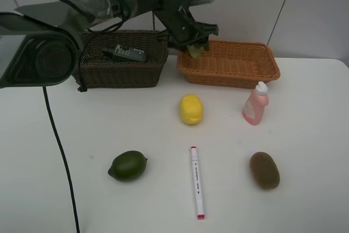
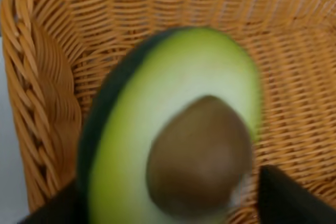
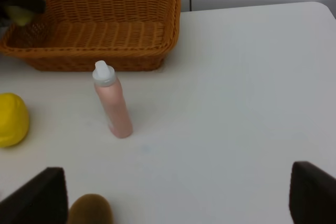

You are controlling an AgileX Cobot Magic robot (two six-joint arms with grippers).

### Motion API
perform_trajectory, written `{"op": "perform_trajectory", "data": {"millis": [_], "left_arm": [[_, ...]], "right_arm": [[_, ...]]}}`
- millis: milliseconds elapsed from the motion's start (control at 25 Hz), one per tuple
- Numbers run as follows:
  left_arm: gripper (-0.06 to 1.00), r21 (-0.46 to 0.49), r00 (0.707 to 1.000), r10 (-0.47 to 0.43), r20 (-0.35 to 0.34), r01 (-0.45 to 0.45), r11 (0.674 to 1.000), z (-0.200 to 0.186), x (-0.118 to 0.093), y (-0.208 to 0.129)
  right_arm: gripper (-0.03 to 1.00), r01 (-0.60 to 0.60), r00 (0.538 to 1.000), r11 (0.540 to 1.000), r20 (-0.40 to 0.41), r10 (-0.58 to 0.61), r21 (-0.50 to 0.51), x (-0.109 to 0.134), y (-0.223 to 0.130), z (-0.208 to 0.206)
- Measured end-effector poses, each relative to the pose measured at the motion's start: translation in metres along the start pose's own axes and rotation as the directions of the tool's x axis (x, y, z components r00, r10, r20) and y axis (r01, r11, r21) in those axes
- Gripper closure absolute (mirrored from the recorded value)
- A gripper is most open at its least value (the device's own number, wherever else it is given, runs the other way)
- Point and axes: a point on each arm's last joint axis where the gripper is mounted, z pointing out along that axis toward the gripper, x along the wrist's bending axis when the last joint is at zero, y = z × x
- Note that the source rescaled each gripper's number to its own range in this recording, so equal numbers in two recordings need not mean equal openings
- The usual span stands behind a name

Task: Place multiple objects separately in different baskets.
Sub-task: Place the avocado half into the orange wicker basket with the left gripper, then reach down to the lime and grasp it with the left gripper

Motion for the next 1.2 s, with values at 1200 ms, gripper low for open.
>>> {"op": "perform_trajectory", "data": {"millis": [1200], "left_arm": [[0.04, 0.256, 0.994, 0.101, -0.042, -0.087, 0.963, -0.191, -0.02, -0.006]], "right_arm": [[-0.03, 0.0, 1.0, 1.0, 0.0, 0.0, 0.0, 0.0, 0.0, 0.0]]}}
